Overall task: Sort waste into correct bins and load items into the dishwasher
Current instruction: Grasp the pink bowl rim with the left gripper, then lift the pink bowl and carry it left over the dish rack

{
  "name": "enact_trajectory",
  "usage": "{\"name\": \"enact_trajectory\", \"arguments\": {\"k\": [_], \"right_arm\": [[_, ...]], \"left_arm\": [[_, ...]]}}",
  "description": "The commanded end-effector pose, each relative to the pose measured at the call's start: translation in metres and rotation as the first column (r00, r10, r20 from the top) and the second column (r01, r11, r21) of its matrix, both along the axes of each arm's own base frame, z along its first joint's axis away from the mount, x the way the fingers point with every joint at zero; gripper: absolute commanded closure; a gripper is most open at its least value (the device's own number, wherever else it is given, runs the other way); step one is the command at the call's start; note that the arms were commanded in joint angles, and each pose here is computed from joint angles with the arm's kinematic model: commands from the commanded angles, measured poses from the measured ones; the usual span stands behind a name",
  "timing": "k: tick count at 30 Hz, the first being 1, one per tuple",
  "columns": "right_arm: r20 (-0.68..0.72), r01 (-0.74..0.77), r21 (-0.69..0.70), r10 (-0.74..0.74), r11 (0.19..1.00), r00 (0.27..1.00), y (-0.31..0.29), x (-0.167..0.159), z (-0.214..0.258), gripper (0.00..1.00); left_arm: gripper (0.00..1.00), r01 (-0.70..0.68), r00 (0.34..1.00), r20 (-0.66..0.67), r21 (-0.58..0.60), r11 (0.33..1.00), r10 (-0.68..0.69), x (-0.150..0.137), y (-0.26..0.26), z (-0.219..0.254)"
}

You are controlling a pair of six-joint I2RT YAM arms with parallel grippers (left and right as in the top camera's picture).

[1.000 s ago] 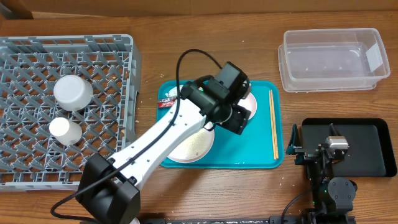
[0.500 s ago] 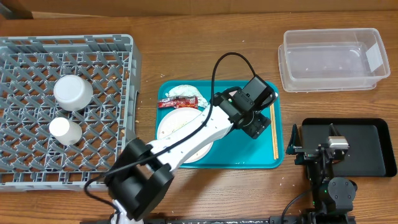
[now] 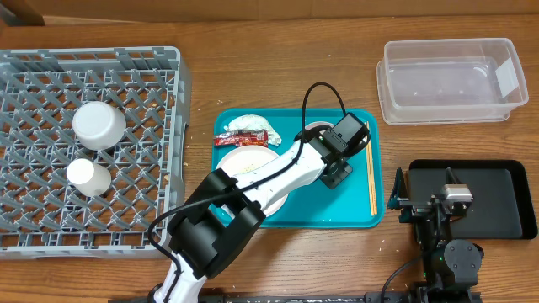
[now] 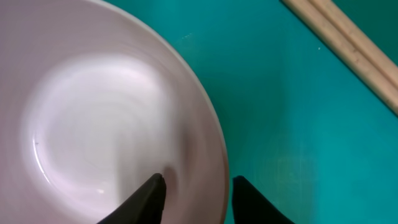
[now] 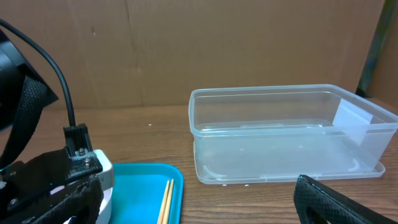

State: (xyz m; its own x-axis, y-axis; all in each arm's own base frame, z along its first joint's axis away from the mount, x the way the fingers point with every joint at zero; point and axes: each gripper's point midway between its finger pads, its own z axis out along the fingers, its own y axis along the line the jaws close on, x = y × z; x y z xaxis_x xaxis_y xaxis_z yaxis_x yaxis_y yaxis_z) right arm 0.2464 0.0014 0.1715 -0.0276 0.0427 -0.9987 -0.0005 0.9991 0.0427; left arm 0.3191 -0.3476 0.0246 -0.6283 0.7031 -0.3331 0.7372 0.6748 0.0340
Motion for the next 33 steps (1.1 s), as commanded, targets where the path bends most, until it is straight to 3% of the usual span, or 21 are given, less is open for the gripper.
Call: {"name": "enact_trajectory", "arguments": {"k": [1, 4, 11, 15, 22, 24, 29, 33], "right_arm": [[0.006, 0.000, -0.004, 0.000, 1.000, 1.000, 0.001, 0.000, -0.001, 0.00], [0.006, 0.000, -0.004, 0.000, 1.000, 1.000, 0.001, 0.000, -0.001, 0.00], [0.006, 0.000, -0.004, 0.000, 1.000, 1.000, 0.001, 0.000, -0.001, 0.00], [0.006, 0.000, -0.004, 0.000, 1.000, 1.000, 0.001, 0.000, -0.001, 0.00], [0.006, 0.000, -0.004, 0.000, 1.000, 1.000, 0.001, 0.000, -0.001, 0.00], [0.006, 0.000, -0.004, 0.000, 1.000, 1.000, 0.001, 0.000, -0.001, 0.01], [0.006, 0.000, -0.004, 0.000, 1.000, 1.000, 0.001, 0.000, -0.001, 0.00], [0.006, 0.000, -0.004, 0.000, 1.000, 1.000, 0.001, 0.000, -0.001, 0.00]], "left_arm": [[0.74, -0.008, 0.999, 0.031, -0.022, 1.000, 0.009, 0.008, -0.008, 0.014], [0.96, -0.041, 0.998, 0.040, -0.055, 0.998, 0.043, 0.015, -0.017, 0.036], [0.96, -0.161, 0.984, 0.054, -0.148, 0.976, 0.171, 0.039, -0.026, 0.117], [0.96, -0.282, 0.949, 0.078, -0.224, 0.933, 0.305, 0.069, 0.008, 0.190], [0.96, -0.564, 0.758, 0.064, -0.434, 0.702, 0.649, 0.139, 0.142, 0.289], [0.96, -0.627, 0.693, -0.001, -0.495, 0.602, 0.721, 0.151, 0.191, 0.305], [0.96, -0.707, 0.608, -0.246, -0.599, 0.375, 0.755, 0.163, 0.294, 0.318], [0.96, -0.763, 0.522, -0.392, -0.611, 0.209, 0.757, 0.159, 0.379, 0.310]]}}
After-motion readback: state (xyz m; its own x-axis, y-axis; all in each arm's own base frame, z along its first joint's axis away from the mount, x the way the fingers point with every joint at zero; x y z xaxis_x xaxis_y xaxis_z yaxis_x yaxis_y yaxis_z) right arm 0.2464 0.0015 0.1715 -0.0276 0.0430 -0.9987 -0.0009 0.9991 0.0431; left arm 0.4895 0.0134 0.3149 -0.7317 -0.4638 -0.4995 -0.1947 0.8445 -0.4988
